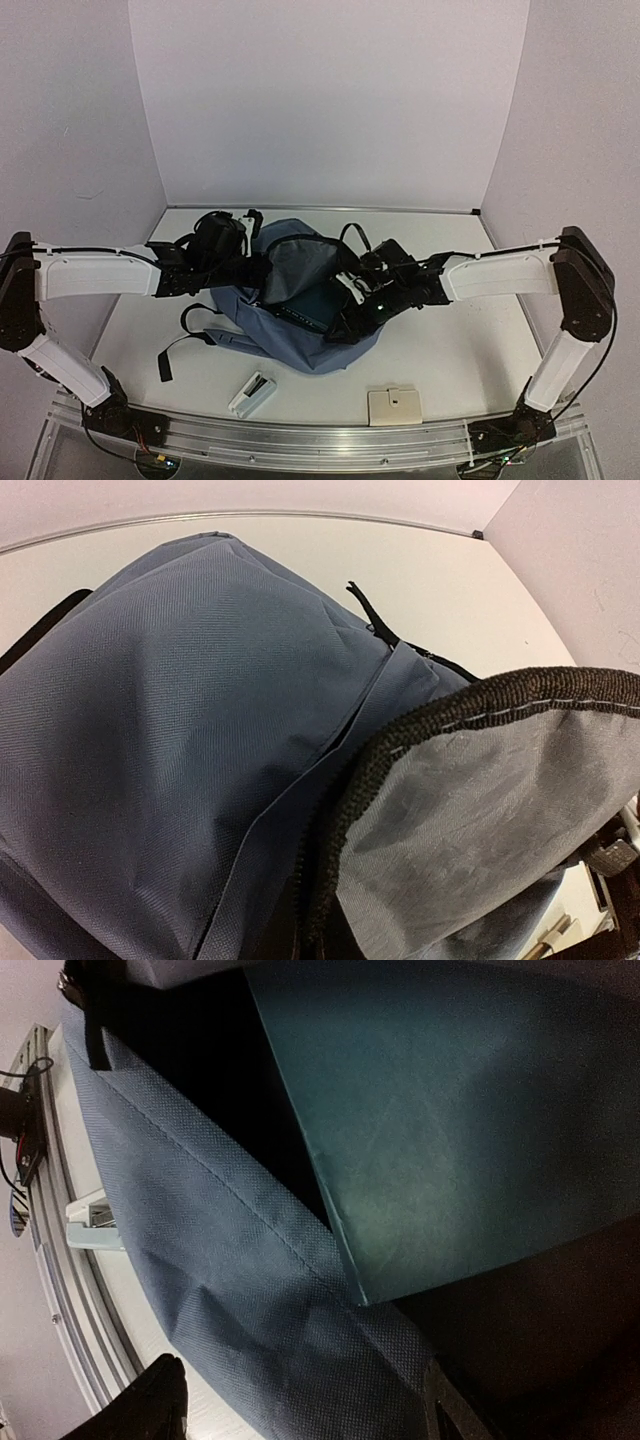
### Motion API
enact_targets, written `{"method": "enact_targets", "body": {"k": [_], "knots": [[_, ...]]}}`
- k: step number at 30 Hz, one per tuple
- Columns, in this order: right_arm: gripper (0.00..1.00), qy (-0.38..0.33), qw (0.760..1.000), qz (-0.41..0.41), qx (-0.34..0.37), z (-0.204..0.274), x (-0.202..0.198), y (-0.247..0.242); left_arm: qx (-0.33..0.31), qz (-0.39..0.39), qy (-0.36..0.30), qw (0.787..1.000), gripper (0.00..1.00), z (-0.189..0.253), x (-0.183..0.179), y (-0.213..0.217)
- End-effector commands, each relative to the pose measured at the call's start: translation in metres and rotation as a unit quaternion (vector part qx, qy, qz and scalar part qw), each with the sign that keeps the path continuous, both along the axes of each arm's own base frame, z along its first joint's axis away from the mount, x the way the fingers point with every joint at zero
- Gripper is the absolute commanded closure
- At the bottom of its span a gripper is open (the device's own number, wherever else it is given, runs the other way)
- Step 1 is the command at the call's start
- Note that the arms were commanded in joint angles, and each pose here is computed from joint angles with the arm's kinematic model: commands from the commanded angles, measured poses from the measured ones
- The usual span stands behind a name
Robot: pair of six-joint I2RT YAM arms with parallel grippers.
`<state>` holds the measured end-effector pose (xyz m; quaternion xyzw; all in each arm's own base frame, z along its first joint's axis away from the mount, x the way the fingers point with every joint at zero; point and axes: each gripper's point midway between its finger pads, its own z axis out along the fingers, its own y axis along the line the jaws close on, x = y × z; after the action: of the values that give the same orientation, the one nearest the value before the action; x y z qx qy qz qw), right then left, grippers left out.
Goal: Pack the student bag
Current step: Adjust the student bag at the center of the board.
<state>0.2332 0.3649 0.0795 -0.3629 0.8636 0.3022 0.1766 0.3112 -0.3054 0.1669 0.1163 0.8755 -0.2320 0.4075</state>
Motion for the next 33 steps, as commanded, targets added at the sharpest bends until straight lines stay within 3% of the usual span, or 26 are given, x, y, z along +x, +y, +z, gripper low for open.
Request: {"method": "enact_targets", "body": {"k": [1, 4, 8, 14, 16, 22, 29, 33], "knots": [[0.22, 0.002, 0.999, 0.030, -0.045, -0.015, 0.005, 0.003, -0.018, 0.000, -0.015, 1.000, 1.00, 0.020, 0.001, 0.001], [0.24, 0.024, 0.996, 0.050, -0.064, -0.029, -0.001, 0.002, -0.014, 0.004, -0.015, 1.000, 1.00, 0.019, 0.002, 0.003], [0.39, 0.035, 0.993, 0.083, -0.072, -0.032, -0.009, 0.004, -0.012, 0.005, -0.015, 1.000, 1.00, 0.017, 0.002, 0.003], [0.93, 0.056, 0.990, 0.129, -0.004, 0.004, -0.030, 0.023, -0.008, 0.001, -0.015, 1.000, 1.00, 0.017, 0.003, 0.001], [1.00, 0.051, 0.989, 0.133, 0.022, 0.022, -0.036, 0.027, -0.007, 0.000, -0.016, 1.000, 1.00, 0.017, 0.003, 0.001], [1.00, 0.043, 0.990, 0.109, 0.079, 0.062, -0.052, 0.025, -0.009, -0.005, -0.015, 1.000, 1.00, 0.018, 0.002, 0.000], [0.79, 0.046, 0.992, 0.081, 0.085, 0.061, -0.075, 0.015, -0.009, -0.023, -0.008, 1.000, 1.00, 0.013, 0.000, -0.007], [0.69, 0.049, 0.988, 0.071, 0.126, 0.084, -0.088, 0.010, -0.036, -0.118, 0.002, 0.992, 1.00, 0.018, -0.020, -0.038]]}}
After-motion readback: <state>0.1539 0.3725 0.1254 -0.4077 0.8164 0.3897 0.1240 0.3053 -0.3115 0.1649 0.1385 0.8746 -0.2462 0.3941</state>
